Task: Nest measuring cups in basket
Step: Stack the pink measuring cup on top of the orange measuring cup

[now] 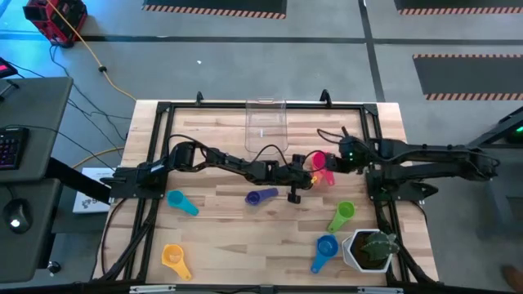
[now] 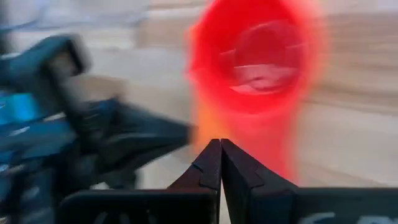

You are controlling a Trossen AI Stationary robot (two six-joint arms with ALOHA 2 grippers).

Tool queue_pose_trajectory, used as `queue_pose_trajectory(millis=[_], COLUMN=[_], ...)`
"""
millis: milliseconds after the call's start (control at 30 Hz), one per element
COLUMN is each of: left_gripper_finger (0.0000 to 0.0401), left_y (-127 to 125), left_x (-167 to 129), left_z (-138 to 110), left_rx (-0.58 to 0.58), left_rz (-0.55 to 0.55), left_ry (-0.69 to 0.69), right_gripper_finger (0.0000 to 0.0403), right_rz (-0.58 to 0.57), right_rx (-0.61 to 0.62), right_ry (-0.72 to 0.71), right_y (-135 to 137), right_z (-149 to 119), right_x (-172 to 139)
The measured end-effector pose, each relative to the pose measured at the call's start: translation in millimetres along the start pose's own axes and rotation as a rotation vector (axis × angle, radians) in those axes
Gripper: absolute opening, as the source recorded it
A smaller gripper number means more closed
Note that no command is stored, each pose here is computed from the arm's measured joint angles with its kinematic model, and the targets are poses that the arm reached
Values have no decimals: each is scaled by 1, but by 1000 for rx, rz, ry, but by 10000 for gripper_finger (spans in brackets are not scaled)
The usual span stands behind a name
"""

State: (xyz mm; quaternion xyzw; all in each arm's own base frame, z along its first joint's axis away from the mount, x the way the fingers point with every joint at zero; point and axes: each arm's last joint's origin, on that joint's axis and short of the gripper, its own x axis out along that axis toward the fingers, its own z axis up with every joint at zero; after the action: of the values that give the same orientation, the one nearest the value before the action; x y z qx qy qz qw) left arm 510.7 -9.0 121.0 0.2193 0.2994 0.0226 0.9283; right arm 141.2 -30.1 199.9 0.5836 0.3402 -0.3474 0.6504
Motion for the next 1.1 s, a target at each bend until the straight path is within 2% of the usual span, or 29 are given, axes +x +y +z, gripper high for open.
queue_pose_trajectory(millis=[100, 167, 233, 433, 567, 767, 1100], left_gripper_finger=[0, 0, 0, 0, 0, 0, 0], left_y=[0, 0, 0, 0, 0, 0, -1], left_x=[0, 0, 0, 0, 0, 0, 0], left_z=[0, 0, 0, 0, 0, 0, 1], left_rx=[-1, -1, -1, -1, -2, -53, -97], left_rz=[2, 2, 2, -8, -8, -15, -38], left_ry=[1, 1, 1, -1, -2, -5, -15], right_gripper_finger=[0, 0, 0, 0, 0, 0, 0], right_rz=[-171, -234, -249, -147, -180, -126, -2], right_rx=[-3, 1, 9, 54, 62, 44, 83], right_ry=[5, 14, 18, 5, 29, 53, 45], right_y=[-10, -16, -22, -26, -28, -16, 1], right_z=[0, -1, -2, -4, -5, -9, -14], right_x=[-10, -11, -5, 21, 27, 40, 47])
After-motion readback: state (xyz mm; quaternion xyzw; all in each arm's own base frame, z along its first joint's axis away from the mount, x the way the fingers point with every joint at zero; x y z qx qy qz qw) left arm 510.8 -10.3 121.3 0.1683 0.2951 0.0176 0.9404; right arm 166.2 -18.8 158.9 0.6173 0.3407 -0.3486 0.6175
